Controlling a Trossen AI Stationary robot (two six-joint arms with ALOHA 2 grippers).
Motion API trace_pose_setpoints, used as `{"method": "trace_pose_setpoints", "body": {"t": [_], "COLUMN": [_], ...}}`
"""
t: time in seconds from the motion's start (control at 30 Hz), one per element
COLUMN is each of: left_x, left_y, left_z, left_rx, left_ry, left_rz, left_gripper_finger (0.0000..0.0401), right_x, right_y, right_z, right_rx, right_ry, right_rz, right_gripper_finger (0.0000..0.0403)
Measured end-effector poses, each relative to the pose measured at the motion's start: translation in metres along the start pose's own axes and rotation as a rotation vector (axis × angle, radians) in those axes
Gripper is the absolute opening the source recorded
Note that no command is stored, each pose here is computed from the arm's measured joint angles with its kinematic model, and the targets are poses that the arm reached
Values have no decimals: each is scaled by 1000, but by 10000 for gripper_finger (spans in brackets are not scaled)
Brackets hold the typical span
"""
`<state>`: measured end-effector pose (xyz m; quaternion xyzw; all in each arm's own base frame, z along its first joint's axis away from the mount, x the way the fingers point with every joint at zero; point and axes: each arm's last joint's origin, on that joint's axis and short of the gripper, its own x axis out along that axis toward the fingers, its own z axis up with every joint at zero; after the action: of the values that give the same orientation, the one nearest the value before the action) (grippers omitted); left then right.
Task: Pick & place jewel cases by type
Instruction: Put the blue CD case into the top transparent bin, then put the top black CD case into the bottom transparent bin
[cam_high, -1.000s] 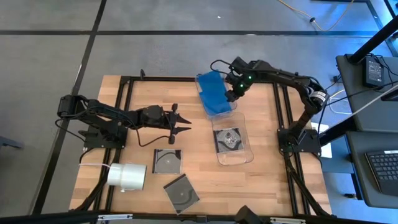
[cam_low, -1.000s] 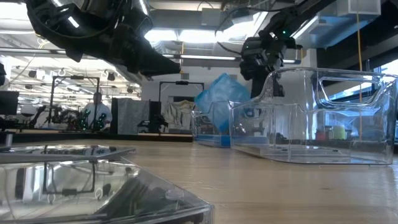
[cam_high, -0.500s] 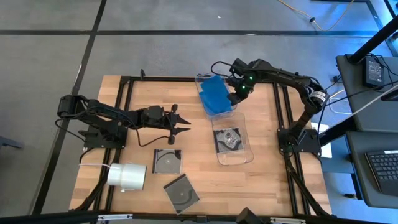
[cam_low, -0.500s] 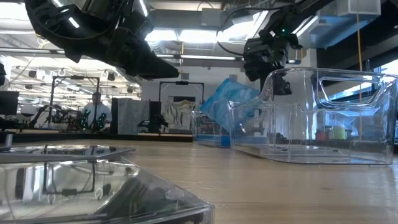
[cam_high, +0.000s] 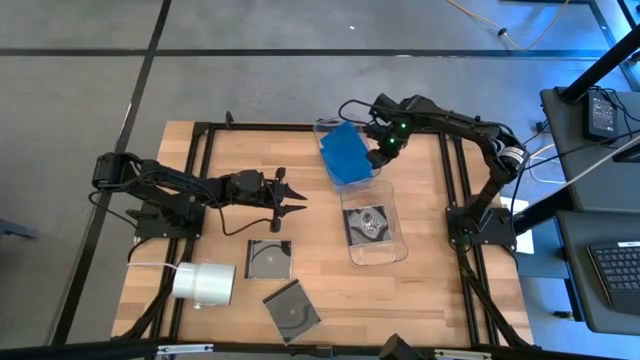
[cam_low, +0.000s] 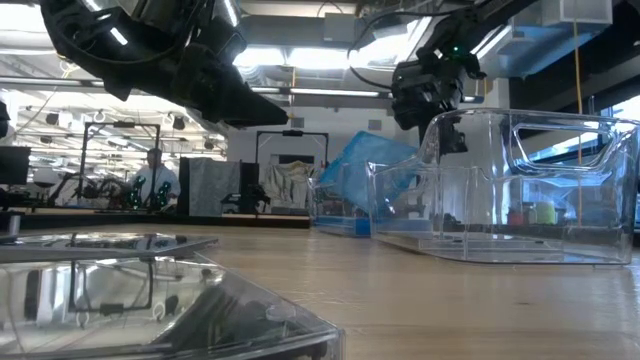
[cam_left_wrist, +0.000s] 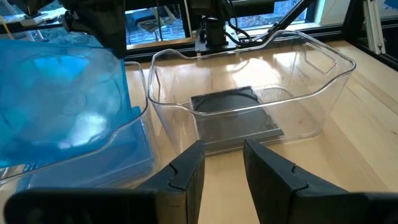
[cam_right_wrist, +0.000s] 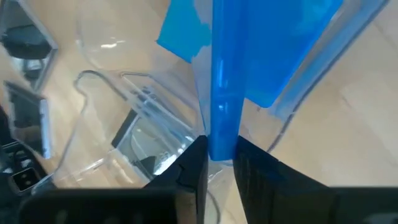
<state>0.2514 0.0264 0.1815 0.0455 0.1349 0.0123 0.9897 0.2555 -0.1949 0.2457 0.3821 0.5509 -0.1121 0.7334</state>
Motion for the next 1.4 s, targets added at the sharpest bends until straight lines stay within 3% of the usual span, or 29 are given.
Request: {"method": "trace_pose_setpoints", "body": {"t": [0.5,0.63,0.83,0.93,1.13,1.3,1.4], "left_x": [0,0,-1,-1,-3,-5,-8], "left_y": [0,0,-2,-7,-28,-41,-46], "left_z": [0,-1,-11,-17,-25,-9,5], "left_rx": [-3,-68,-147,-151,-95,-39,-48], "left_ry": [0,9,114,180,368,596,693], "left_rz": [0,-1,-23,-53,-39,61,65], "left_gripper_finger": [108,108,104,105,106,99,95], "right_x": [0,-1,-17,-27,-31,-18,-3], "right_y": [-5,-6,-1,18,76,127,151], "right_z": [3,4,8,10,4,1,-2], "right_rx": [-7,-2,6,-77,-352,-639,-747], "right_ry": [-42,-55,-152,-266,-481,-625,-655], "right_rz": [-181,-219,-408,-465,-403,-335,-297], "right_gripper_finger": [133,139,138,139,139,139,139]}}
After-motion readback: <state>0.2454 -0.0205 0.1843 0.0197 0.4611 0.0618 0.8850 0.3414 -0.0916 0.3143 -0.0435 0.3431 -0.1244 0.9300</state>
